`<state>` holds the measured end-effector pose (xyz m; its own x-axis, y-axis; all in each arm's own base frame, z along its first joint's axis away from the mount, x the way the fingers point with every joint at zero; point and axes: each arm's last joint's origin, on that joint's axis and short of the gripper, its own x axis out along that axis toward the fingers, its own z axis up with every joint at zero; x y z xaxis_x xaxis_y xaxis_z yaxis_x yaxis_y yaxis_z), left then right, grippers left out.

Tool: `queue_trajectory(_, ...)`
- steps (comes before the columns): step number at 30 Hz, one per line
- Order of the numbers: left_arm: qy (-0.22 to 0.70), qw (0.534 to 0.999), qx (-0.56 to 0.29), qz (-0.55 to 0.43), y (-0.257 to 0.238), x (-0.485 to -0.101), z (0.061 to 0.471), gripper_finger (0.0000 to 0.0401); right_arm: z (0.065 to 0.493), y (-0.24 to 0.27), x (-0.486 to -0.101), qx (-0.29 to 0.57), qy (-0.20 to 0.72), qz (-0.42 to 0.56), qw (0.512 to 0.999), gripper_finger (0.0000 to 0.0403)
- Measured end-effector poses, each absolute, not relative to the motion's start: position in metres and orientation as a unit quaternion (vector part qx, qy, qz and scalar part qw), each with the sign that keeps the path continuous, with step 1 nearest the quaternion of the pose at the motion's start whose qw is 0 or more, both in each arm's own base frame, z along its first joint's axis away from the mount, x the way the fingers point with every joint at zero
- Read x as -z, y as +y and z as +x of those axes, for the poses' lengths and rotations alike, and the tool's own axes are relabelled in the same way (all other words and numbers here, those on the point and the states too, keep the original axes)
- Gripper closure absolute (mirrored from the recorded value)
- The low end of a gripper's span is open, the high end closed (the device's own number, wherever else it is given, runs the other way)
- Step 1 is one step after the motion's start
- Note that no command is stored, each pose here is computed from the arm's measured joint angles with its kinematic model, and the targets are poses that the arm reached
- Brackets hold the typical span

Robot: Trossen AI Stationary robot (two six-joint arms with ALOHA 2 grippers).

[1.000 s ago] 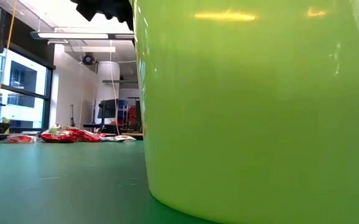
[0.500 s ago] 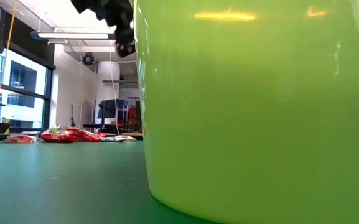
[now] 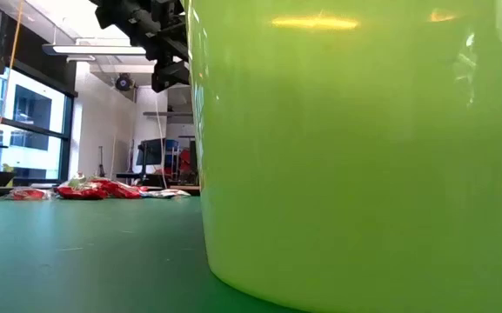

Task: Sort candy by brand, put in halloween buckets
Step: Put the orange gummy into the orange bucket

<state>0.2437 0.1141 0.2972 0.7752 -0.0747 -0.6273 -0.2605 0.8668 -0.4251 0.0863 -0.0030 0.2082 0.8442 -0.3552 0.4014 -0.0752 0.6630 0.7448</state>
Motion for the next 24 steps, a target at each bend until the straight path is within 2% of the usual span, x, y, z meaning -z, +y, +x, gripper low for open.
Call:
queue_trajectory(3,0.302,0.921,-0.056,-0.239,0.120,-0.297,0.245,0.0226,0.086,-0.007,-0.211,0.121,-0.299,0.415,0.851,0.0402)
queue_trajectory(5,0.285,0.925,-0.061,-0.245,0.123,-0.291,0.246,0.0226,0.090,-0.009,-0.214,0.123,-0.283,0.424,0.852,0.0402)
queue_trajectory(8,0.243,0.930,-0.060,-0.268,0.128,-0.278,0.247,0.0226,0.100,-0.013,-0.232,0.174,-0.231,0.411,0.865,0.0402)
queue_trajectory(11,0.209,0.926,-0.049,-0.310,0.132,-0.267,0.245,0.0226,0.112,-0.022,-0.249,0.258,-0.109,0.405,0.870,0.0402)
queue_trajectory(15,0.209,0.915,-0.035,-0.342,0.135,-0.261,0.239,0.0226,0.117,-0.036,-0.254,0.355,0.140,0.377,0.844,0.0402)
queue_trajectory(18,0.217,0.909,-0.023,-0.355,0.138,-0.260,0.233,0.0227,0.125,-0.047,-0.254,0.351,0.275,0.327,0.833,0.0402)
queue_trajectory(21,0.217,0.910,-0.018,-0.353,0.139,-0.264,0.226,0.0227,0.139,-0.061,-0.250,0.313,0.352,0.264,0.842,0.0402)
queue_trajectory(24,0.226,0.912,-0.023,-0.342,0.138,-0.267,0.217,0.0227,0.152,-0.076,-0.237,0.275,0.414,0.255,0.829,0.0398)
